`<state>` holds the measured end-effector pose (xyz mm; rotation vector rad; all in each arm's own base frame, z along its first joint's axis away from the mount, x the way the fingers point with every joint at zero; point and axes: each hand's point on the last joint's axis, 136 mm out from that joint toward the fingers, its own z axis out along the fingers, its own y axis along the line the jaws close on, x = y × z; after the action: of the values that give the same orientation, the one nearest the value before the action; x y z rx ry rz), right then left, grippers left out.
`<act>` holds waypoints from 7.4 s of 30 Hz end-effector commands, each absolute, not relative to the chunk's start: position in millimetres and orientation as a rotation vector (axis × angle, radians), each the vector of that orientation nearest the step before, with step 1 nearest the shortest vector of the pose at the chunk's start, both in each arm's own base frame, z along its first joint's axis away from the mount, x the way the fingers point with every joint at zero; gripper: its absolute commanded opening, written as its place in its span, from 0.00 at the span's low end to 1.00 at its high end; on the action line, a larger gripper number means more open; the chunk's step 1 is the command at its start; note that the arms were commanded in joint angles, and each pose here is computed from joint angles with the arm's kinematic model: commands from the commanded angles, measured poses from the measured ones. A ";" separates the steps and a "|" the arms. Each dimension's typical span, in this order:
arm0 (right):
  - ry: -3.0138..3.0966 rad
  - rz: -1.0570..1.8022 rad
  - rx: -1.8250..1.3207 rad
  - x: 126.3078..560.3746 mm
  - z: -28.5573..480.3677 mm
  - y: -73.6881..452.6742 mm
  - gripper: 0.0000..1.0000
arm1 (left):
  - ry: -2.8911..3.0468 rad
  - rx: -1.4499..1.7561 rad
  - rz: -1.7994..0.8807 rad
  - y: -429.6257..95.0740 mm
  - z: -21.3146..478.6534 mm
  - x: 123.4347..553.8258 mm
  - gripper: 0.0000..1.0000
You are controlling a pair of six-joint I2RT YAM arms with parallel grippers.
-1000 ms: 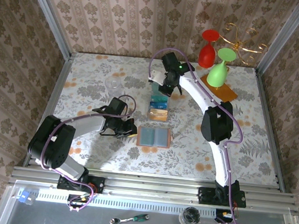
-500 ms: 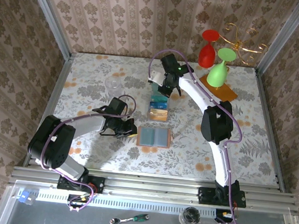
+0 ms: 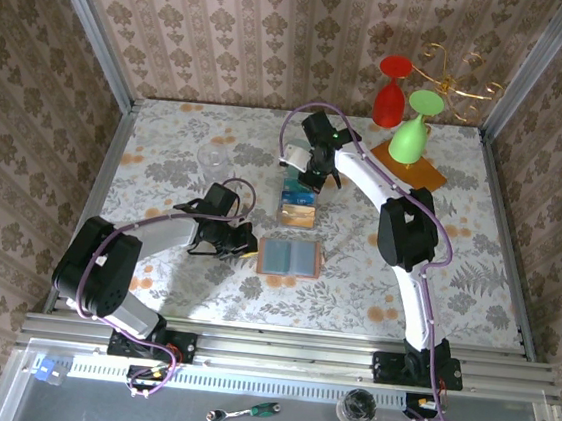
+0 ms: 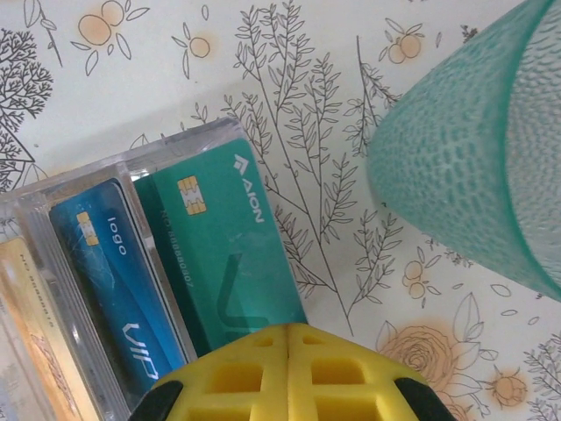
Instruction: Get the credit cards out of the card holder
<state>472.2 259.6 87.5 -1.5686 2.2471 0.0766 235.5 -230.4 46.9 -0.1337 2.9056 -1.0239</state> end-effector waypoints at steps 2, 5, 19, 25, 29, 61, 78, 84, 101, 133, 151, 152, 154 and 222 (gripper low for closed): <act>2.246 0.123 -1.572 466.8 89.4 262.9 0.03 | 2.923 -0.170 -1.018 -226.1 44.8 233.0 0.02; 2.226 0.100 -1.550 471.5 98.4 262.9 0.02 | 2.919 -0.168 -1.022 -226.7 45.7 233.6 0.02; 2.201 0.177 -1.339 454.5 150.0 267.7 0.05 | 2.906 -0.158 -1.042 -229.1 39.5 234.9 0.02; 2.279 0.312 -1.111 427.7 162.0 273.2 0.06 | 2.905 -0.147 -1.047 -229.0 33.3 233.3 0.02; 2.372 0.403 -0.894 408.4 162.5 275.4 0.09 | 2.906 -0.139 -1.061 -229.6 28.8 230.0 0.01; 2.893 0.894 -0.162 270.9 68.4 321.5 0.25 | 2.947 -0.087 -1.022 -238.2 13.8 217.1 0.00; 2.956 0.912 -0.112 268.6 41.5 341.9 0.30 | 2.953 -0.084 -1.010 -235.6 13.0 217.7 0.00; 2.966 0.885 -0.089 270.3 35.7 341.1 0.29 | 2.955 -0.083 -1.002 -233.5 13.2 218.0 0.00; 2.983 0.733 -0.081 268.1 30.6 314.8 0.29 | 2.975 -0.088 -0.972 -229.7 8.4 217.4 0.00; 2.799 1.272 -0.125 267.2 29.8 309.6 0.25 | 2.843 -0.097 -0.997 -243.0 58.3 239.8 0.02; 2.795 1.291 -0.093 267.1 23.5 303.5 0.24 | 2.841 -0.081 -1.139 -276.2 45.2 242.0 0.22; 2.796 1.291 -0.092 267.0 23.2 303.5 0.24 | 2.841 -0.081 -1.141 -276.4 44.4 241.9 0.22; 2.796 1.292 -0.091 266.8 22.9 303.5 0.24 | 2.845 -0.085 -1.146 -276.8 42.7 241.5 0.22; 2.629 1.172 -0.079 279.6 107.3 264.8 0.26 | 2.816 0.027 -1.252 -322.5 70.8 242.7 0.18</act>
<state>279.9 271.3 100.8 -0.0777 2.6409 1.2046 246.0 -314.6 71.2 0.0061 2.7894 -1.2389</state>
